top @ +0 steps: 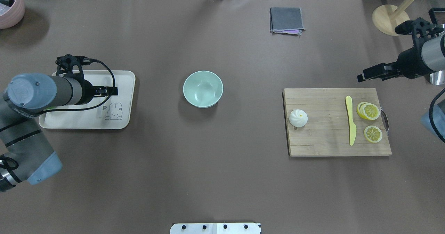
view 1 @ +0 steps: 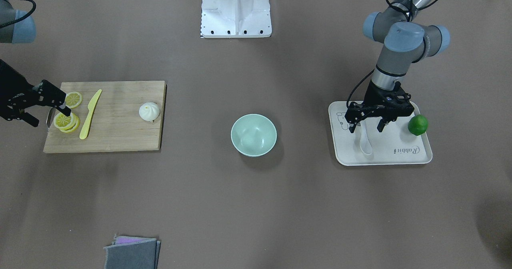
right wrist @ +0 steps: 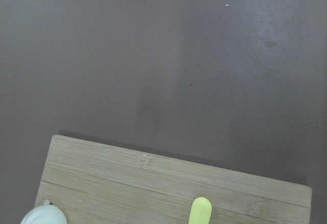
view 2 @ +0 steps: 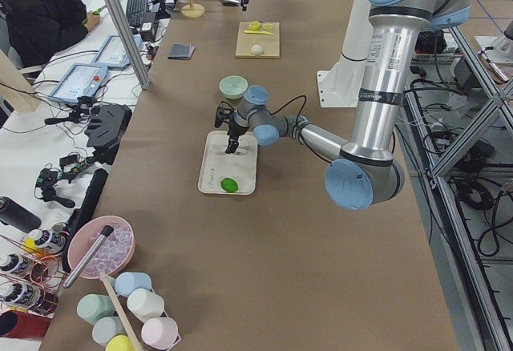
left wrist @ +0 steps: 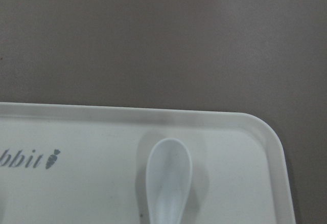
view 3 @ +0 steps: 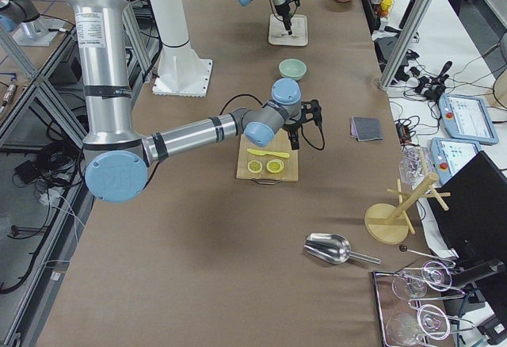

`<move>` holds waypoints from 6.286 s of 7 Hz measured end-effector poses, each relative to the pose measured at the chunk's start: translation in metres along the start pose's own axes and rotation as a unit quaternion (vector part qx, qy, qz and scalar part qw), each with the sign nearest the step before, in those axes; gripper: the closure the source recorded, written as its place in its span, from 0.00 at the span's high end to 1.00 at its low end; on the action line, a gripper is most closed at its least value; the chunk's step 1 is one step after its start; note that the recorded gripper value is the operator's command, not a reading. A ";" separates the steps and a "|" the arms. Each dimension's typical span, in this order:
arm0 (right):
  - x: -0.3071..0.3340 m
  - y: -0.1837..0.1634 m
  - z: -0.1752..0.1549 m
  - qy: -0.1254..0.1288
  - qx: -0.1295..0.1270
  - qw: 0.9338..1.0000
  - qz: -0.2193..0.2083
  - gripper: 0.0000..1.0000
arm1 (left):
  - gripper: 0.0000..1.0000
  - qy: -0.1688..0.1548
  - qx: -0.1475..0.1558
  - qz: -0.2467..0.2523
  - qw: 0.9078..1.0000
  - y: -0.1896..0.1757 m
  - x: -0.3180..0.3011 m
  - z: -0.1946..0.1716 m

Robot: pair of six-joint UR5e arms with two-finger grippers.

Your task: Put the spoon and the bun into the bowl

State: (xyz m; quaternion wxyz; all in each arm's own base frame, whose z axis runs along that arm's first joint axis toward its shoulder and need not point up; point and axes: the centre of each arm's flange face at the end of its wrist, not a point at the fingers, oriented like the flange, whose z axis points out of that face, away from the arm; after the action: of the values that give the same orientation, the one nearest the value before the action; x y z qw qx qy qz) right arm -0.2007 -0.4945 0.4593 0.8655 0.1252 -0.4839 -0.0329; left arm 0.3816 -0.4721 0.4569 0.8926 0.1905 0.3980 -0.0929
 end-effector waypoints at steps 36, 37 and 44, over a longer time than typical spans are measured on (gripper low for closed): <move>-0.222 0.031 0.088 0.022 0.036 0.999 -0.023 0.00 | 0.00 0.073 -0.023 -0.065 0.995 -0.012 0.240 -0.080; -0.228 0.029 0.088 0.018 0.038 0.999 -0.021 0.00 | 0.00 0.075 -0.020 -0.070 0.995 -0.005 0.263 -0.076; -0.248 0.027 0.091 0.008 0.043 0.999 -0.015 0.00 | 0.98 0.064 0.003 -0.071 0.995 0.009 0.307 -0.060</move>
State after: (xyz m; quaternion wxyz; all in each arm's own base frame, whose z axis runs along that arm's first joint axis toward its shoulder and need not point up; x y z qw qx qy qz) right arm -0.4104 -0.4405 0.3058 0.8627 0.1699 -0.4758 -0.0242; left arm 0.5485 -0.4437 0.1939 0.8559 0.1703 0.4664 -0.1446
